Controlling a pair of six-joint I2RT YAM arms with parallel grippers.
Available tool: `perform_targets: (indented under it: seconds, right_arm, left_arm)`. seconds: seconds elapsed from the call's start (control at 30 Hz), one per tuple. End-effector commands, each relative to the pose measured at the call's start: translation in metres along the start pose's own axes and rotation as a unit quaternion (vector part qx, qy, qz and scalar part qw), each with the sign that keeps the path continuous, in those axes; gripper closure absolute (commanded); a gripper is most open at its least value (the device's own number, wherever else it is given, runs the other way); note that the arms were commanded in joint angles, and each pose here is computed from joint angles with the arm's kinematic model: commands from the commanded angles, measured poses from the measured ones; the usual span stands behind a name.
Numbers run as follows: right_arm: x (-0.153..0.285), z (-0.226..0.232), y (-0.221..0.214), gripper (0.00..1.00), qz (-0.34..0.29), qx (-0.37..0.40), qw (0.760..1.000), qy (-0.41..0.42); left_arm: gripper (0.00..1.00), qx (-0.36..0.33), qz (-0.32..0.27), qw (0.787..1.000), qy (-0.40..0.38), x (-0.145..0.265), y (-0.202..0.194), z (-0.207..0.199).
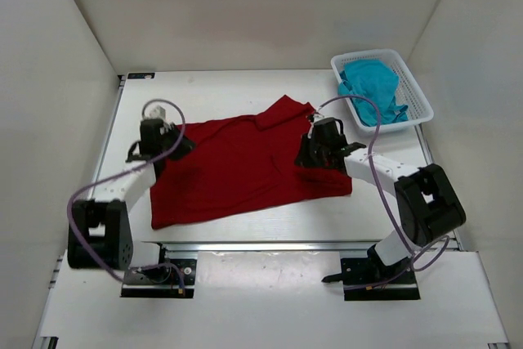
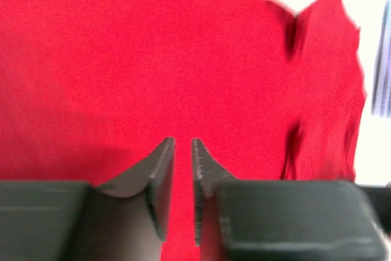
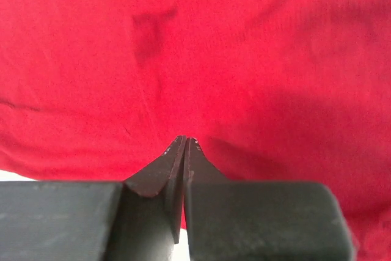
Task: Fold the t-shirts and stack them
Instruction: Grap the side of the flattened tshirt furthest away from the robot with both arms
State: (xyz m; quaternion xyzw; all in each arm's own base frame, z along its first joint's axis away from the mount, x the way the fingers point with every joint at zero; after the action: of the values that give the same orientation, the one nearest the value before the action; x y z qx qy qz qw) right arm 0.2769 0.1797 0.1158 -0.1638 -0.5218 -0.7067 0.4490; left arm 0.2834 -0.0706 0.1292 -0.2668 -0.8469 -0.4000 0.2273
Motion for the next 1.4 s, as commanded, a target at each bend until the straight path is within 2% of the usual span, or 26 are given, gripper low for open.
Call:
perform_targets:
  seconds: [0.0,0.03,0.07,0.23,0.4,0.57,0.73,1.03,1.2,1.37]
  right_arm:
    - [-0.003,0.017,0.048,1.00,-0.055,0.018,0.997,0.052]
    - [-0.007,0.016,0.046,1.00,-0.044,0.021,0.997,0.053]
    - [-0.010,0.016,0.049,1.00,-0.045,0.020,0.997,0.059]
    - [-0.012,0.016,0.057,1.00,-0.058,0.021,0.995,0.079]
    - [-0.013,0.016,0.055,0.99,-0.053,0.014,0.992,0.110]
    - [-0.016,0.017,0.038,0.99,-0.036,0.017,0.992,0.122]
    - [-0.019,0.017,0.023,0.99,-0.021,0.013,0.992,0.126]
    - [-0.018,0.024,0.022,1.00,-0.023,0.021,0.990,0.135]
    - [-0.017,0.022,0.027,1.00,-0.031,0.017,0.990,0.137]
    - [-0.010,0.014,0.042,0.97,-0.056,0.005,0.991,0.124]
  left_arm:
    - [0.69,-0.002,-0.038,0.998,0.041,-0.022,0.060,0.002]
    - [0.67,-0.011,-0.054,0.998,0.044,-0.027,0.082,-0.004]
    - [0.65,-0.008,-0.055,0.995,0.080,-0.037,0.100,0.012]
    - [0.61,0.016,-0.011,0.987,0.161,-0.084,0.126,0.062]
    - [0.58,0.040,-0.011,0.979,0.201,-0.094,0.149,0.101]
    - [0.50,0.044,-0.028,0.974,0.222,-0.094,0.163,0.117]
    - [0.50,0.035,-0.010,0.969,0.245,-0.103,0.161,0.129]
    - [0.47,0.006,-0.008,0.967,0.256,-0.116,0.169,0.120]
    - [0.60,0.008,0.007,0.965,0.261,-0.121,0.158,0.129]
    - [0.80,0.016,0.004,0.967,0.255,-0.115,0.156,0.132]
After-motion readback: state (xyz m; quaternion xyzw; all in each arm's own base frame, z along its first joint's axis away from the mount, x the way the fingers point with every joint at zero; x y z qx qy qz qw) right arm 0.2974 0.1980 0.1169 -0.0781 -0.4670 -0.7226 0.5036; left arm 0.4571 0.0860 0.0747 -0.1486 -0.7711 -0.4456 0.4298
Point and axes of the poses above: each gripper's point midway between its finger pads, its own x axis back along the fingers, its own z axis along the line the jaws close on, y = z × x, the point moved 7 cm from there along x, back along the fingers, and after that the axes turned 1 degree about x, right-handed, at the moved point
